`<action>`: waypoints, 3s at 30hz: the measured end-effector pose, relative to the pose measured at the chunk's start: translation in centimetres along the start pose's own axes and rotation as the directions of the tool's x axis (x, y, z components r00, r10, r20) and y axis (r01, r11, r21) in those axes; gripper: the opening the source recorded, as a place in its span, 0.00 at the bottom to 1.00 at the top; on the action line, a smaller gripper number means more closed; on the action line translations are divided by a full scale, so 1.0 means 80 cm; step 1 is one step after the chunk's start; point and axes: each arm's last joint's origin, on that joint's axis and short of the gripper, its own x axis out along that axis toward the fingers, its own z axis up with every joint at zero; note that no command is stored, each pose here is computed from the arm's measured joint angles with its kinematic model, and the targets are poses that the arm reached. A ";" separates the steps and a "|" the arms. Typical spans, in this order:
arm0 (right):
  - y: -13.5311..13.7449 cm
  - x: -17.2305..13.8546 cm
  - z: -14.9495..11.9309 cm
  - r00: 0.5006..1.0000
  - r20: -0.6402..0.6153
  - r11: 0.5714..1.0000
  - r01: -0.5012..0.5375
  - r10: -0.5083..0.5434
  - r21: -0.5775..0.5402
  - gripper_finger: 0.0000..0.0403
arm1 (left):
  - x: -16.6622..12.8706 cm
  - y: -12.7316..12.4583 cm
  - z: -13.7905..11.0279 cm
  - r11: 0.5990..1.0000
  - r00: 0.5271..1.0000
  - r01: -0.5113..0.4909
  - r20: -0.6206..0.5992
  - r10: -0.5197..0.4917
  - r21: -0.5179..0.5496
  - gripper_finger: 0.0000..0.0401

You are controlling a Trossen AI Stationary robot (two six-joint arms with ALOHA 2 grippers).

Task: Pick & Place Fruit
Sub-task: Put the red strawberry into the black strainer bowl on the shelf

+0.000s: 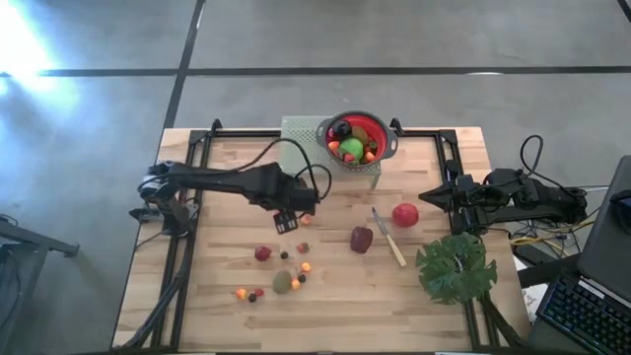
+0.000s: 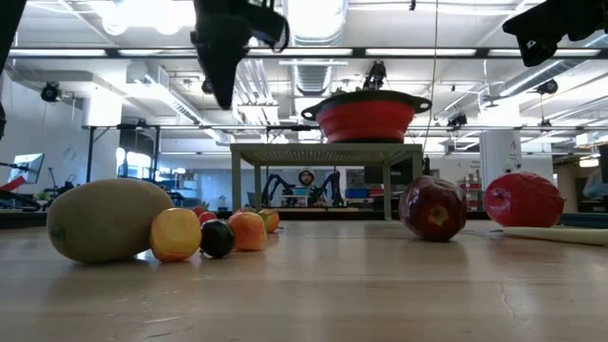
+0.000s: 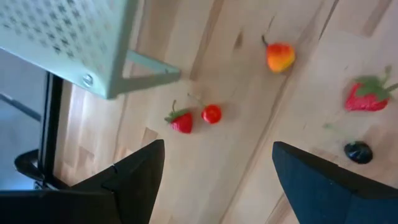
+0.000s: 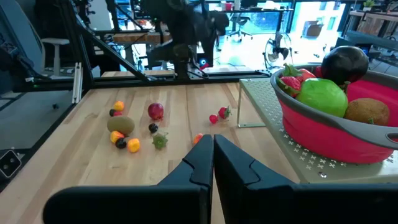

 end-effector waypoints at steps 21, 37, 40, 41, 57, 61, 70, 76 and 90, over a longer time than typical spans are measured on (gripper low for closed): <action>0.000 0.000 0.000 1.000 0.000 1.000 0.000 0.000 0.000 0.02 | 0.049 0.010 -0.101 0.979 0.968 0.111 0.241 -0.068 -0.169 0.75; 0.000 0.000 0.000 1.000 0.000 1.000 0.000 0.000 0.000 0.02 | 0.114 0.034 -0.134 0.911 0.930 0.152 0.367 -0.001 -0.382 0.75; 0.000 0.000 0.000 1.000 -0.001 1.000 0.000 0.000 0.000 0.02 | 0.125 0.039 -0.133 0.907 0.920 0.155 0.392 0.011 -0.391 0.75; 0.000 0.000 0.000 1.000 0.000 1.000 0.000 0.000 0.000 0.02 | 0.129 0.041 -0.133 0.906 0.917 0.155 0.400 0.016 -0.393 0.75; 0.000 0.000 0.000 1.000 0.000 1.000 0.000 0.000 0.000 0.02 | 0.164 0.055 -0.141 0.825 0.902 0.202 0.429 0.054 -0.528 0.74; 0.000 0.000 0.000 1.000 0.000 1.000 0.000 0.000 0.000 0.02 | 0.173 0.052 -0.144 0.814 0.903 0.207 0.427 0.055 -0.542 0.74; 0.000 0.000 0.000 1.000 0.000 1.000 0.000 0.000 0.000 0.02 | 0.195 0.043 -0.139 0.815 0.910 0.194 0.410 0.059 -0.546 0.74; 0.000 0.000 0.000 1.000 0.000 1.000 0.000 0.000 0.000 0.02 | 0.215 0.035 -0.136 0.827 0.926 0.163 0.372 0.060 -0.538 0.74; 0.000 0.000 0.000 1.000 0.000 1.000 0.000 0.000 0.000 0.02 | 0.229 0.030 -0.131 0.844 0.926 0.139 0.370 0.074 -0.518 0.74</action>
